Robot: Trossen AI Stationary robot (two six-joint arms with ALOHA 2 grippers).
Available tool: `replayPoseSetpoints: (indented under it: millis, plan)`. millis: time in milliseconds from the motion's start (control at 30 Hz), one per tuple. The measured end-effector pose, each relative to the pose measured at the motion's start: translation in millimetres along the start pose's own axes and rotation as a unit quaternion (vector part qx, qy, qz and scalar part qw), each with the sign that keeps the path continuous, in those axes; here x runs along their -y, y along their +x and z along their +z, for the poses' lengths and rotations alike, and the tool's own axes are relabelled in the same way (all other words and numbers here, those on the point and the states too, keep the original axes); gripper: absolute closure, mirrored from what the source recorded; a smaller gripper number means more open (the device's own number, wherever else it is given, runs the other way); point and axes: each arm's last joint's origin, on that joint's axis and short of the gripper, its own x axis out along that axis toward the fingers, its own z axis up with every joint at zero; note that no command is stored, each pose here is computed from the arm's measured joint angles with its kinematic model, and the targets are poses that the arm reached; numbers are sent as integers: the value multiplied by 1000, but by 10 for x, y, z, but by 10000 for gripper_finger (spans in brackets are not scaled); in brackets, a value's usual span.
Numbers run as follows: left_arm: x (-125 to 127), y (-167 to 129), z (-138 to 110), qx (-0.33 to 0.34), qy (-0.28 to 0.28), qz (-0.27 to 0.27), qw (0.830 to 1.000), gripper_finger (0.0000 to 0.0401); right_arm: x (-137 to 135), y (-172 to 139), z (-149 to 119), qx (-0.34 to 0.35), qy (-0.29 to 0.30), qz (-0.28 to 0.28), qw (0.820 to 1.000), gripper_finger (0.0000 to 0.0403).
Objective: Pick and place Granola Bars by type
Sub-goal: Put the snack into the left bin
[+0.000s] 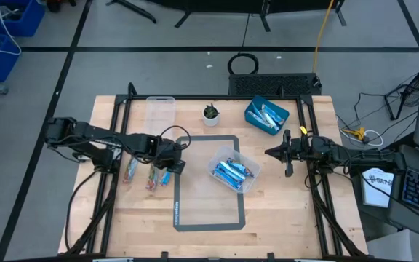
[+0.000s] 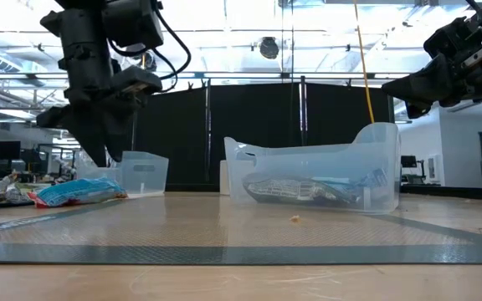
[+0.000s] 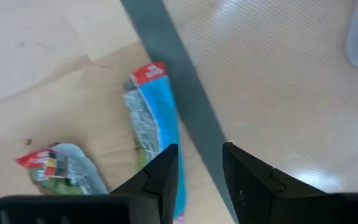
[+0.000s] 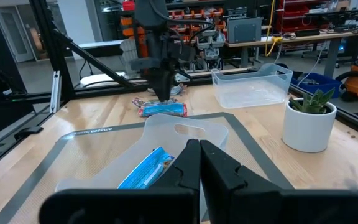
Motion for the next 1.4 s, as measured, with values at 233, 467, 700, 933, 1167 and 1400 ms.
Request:
replayPoseSetpoints:
  millis: [233, 467, 700, 933, 1167, 1400]
  plan:
    - [-78, 2, -14, 13, -16, 46, 999, 272, 0, 0, 0, 0, 0, 0, 1000, 403]
    - [-74, 78, -7, 14, -15, 61, 998, 272, 0, 0, 0, 0, 0, 0, 1000, 403]
    - [-30, 305, 2, -18, 7, 68, 998, 272, 0, 0, 0, 0, 0, 0, 1000, 403]
    - [-27, 310, 1, -21, 12, 67, 997, 272, 0, 0, 0, 0, 0, 0, 1000, 403]
    - [-24, 297, -1, -25, 25, 62, 997, 274, 0, 0, 0, 0, 0, 0, 1000, 403]
    - [-26, 297, 3, -19, 55, 65, 996, 384, 0, 0, 0, 0, 0, 0, 1000, 403]
